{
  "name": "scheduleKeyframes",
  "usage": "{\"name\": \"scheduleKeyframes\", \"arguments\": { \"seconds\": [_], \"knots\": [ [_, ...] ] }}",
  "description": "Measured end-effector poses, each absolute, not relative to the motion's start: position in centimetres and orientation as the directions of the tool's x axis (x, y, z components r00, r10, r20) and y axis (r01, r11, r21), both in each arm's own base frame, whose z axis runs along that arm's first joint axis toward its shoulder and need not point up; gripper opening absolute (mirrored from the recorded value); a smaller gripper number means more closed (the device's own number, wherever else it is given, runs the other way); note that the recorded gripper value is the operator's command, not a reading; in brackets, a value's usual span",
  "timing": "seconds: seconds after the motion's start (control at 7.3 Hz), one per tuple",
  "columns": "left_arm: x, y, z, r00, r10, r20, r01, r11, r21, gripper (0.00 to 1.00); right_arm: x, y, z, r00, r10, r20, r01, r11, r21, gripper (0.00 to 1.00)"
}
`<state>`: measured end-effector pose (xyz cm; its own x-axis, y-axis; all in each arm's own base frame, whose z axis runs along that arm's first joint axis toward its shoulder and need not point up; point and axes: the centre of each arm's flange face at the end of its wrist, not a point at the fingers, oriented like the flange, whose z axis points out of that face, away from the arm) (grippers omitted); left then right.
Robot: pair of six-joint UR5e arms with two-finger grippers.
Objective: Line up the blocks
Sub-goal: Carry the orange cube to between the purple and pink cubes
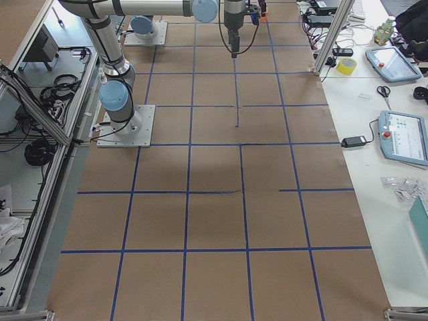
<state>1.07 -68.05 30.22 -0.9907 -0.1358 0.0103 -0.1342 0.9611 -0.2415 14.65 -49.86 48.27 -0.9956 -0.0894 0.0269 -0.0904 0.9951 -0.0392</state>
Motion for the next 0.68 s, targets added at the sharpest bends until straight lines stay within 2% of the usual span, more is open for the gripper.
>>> {"name": "scheduleKeyframes", "arguments": {
  "seconds": [0.68],
  "knots": [
    [18.5,-66.1,28.0,-0.998,-0.049,0.049,-0.058,0.975,-0.215,0.00,14.5,-49.7,48.1,-0.996,-0.089,0.033,-0.090,0.995,-0.035,1.00]
  ]
}}
